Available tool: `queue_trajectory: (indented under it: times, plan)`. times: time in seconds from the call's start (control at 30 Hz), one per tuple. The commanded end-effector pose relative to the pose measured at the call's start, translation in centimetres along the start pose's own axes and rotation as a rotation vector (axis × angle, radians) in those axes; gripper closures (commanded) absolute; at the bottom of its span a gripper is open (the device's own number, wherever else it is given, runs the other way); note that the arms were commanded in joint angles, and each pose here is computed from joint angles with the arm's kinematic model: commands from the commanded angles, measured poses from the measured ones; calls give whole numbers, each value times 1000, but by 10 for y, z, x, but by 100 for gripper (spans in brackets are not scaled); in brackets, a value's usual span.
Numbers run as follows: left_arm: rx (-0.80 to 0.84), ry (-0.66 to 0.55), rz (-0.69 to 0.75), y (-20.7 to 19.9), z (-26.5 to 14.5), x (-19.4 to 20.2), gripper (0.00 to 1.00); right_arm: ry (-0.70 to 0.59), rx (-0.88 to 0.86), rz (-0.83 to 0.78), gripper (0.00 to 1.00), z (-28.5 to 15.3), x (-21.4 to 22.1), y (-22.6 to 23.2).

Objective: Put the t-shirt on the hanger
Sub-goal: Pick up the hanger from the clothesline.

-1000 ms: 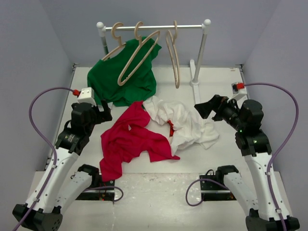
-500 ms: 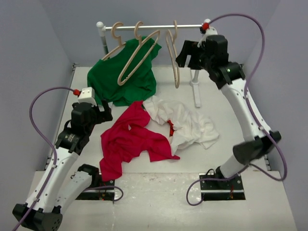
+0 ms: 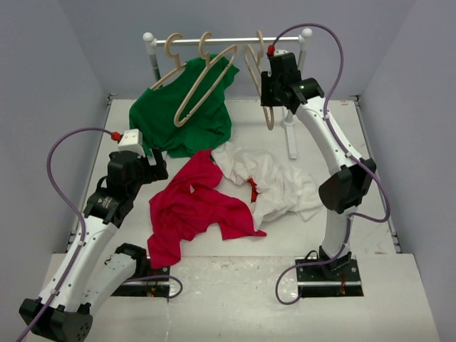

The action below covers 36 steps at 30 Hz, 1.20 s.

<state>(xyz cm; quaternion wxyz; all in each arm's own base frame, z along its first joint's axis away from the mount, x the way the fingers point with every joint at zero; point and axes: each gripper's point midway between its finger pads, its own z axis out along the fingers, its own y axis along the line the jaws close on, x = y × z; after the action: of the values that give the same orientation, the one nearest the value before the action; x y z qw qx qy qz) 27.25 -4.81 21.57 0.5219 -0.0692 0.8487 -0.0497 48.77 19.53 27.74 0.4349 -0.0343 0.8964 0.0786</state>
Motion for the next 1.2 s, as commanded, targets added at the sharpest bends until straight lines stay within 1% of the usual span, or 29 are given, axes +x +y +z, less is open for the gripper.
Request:
queue_trajectory:
  times: [0.0, 0.07, 0.13, 0.3, 0.47, 0.57, 0.63, 0.67, 0.7, 0.73, 0.77, 0.8, 0.9, 0.97, 1.03, 1.13, 1.17]
  plan:
    - [16, -31, 13, -2, 2, -8, 0, -73, 10, -7, 88, -21, -15, -2]
    - [15, -31, 13, -2, 2, -8, 0, -81, 12, -2, 96, -23, -15, -3]
    - [10, -31, 12, -1, 2, -8, 0, -111, 13, 6, 99, -28, -23, -3]
    - [9, -34, 2, -2, 1, -11, 0, -200, 15, 28, 100, -50, -47, -5]
    - [101, -9, -7, -21, 1, -13, 0, -273, 1, 39, 100, -76, -64, -6]
    - [163, 31, -25, -34, 2, -8, 0, -256, -16, 29, 100, -93, -51, -8]
    - [181, 78, -46, -41, 8, -1, 0, -221, -24, 27, 100, -101, -36, -10]
    - [185, 102, -50, -43, 10, 4, 0, -186, -46, 26, 100, -109, -17, -11]
    - [184, 130, -55, -45, 14, 11, 0, -139, -51, 24, 100, -105, 5, -13]
    - [182, 157, -59, -47, 17, 17, 0, -124, -58, 28, 100, -107, 17, -15]
    - [178, 186, -62, -49, 22, 25, 0, -156, -70, 39, 100, -121, 18, -16]
    - [172, 224, -65, -51, 27, 36, 2, -125, -72, 45, 100, -120, 49, -23]
    - [143, 308, -31, -57, 39, 65, 8, -156, -77, 63, 100, -154, 75, -36]
    - [114, 351, 22, -65, 46, 85, 14, -179, -67, 69, 100, -175, 88, -45]
    - [82, 384, 52, -70, 53, 98, 24, -179, -56, 68, 100, -185, 97, -51]
    - [84, 410, 101, -90, 55, 114, 40, -202, -71, 55, 100, -203, 105, -56]
    - [68, 414, 111, -91, 58, 118, 43, -212, -76, 53, 100, -206, 105, -56]
